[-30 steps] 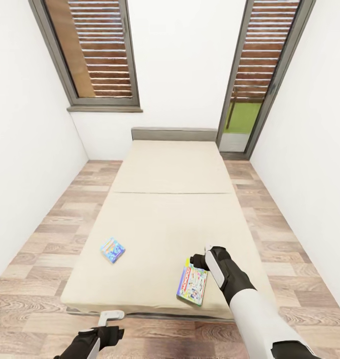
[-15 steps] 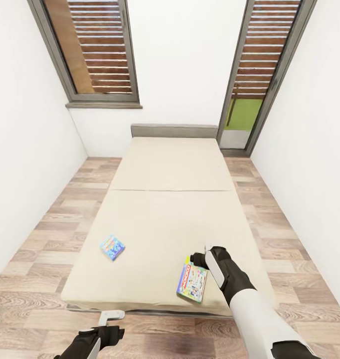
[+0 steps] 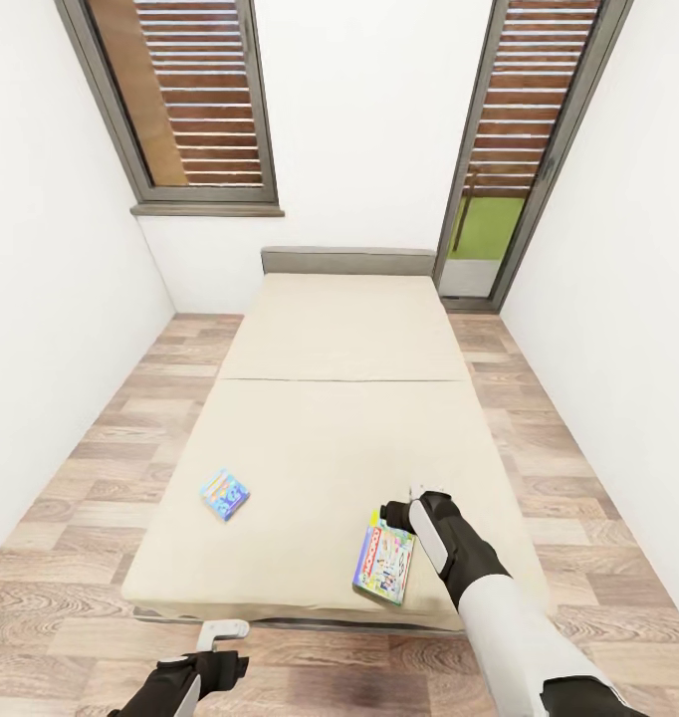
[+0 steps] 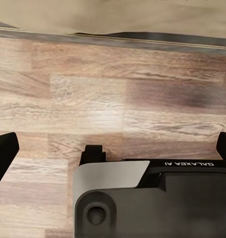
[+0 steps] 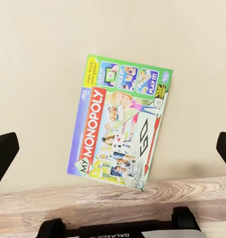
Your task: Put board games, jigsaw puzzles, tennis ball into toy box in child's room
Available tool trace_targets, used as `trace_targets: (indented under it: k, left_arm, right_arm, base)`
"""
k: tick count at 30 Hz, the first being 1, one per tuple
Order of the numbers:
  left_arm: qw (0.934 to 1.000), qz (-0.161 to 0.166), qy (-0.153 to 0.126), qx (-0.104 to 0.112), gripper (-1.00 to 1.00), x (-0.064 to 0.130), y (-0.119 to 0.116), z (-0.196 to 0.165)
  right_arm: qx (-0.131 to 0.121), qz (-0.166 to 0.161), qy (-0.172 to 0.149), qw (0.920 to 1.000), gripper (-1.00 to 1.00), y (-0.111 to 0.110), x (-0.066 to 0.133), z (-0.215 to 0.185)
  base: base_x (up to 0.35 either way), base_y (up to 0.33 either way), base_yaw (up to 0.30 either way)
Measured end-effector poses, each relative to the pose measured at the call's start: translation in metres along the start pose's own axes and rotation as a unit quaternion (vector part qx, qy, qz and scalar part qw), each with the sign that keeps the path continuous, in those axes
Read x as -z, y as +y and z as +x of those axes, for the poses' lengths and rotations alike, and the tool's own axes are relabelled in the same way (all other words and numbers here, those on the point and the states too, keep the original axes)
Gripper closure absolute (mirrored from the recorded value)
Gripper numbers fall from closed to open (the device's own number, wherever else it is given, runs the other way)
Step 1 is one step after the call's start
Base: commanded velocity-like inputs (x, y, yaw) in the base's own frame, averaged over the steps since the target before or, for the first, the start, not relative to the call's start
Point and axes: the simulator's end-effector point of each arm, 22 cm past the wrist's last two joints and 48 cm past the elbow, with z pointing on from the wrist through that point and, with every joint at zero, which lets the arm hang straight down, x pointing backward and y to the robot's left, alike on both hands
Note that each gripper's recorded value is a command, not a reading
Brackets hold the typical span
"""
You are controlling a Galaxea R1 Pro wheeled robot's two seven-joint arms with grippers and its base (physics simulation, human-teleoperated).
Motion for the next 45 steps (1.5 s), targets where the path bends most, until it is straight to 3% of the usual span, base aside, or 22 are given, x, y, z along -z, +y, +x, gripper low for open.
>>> trace_targets:
  k: [5,11,17,22,29,45]
  left_arm:
    - [1.0,0.001,0.0,0.001,-1.0,0.0,-0.002,0.0]
    - [1.0,0.002,0.0,0.001,-1.0,0.0,-0.003,0.0]
    - [1.0,0.002,0.0,0.0,-1.0,0.0,-0.003,0.0]
    - [1.0,0.002,0.0,0.0,-1.0,0.0,-0.003,0.0]
    - [1.0,0.002,-0.001,0.0,-1.0,0.0,-0.003,-0.001]
    - [1.0,0.002,-0.001,0.0,-1.0,0.0,-0.003,-0.001]
  right_arm:
    - [0.004,-0.004,-0.023,0.9997,-1.0,0.011,0.014,-0.054]
    - [0.023,0.006,0.001,0.9997,-1.0,0.022,0.022,-0.093]
    - [0.03,0.01,-0.005,0.9995,-1.0,0.028,0.036,-0.125]
    - [0.025,0.01,-0.006,0.9996,-1.0,0.028,0.038,-0.13]
    - [-0.001,0.001,-0.011,0.9999,-1.0,0.028,0.037,-0.133]
    - [-0.007,0.004,-0.024,0.9997,-1.0,0.025,0.033,-0.134]
  base:
    - [0.0,0.0,0.0]
    - [0.0,0.0,0.0]
    - [0.0,0.0,0.0]
    - [0.0,0.0,0.0]
    - [0.0,0.0,0.0]
    - [0.0,0.0,0.0]
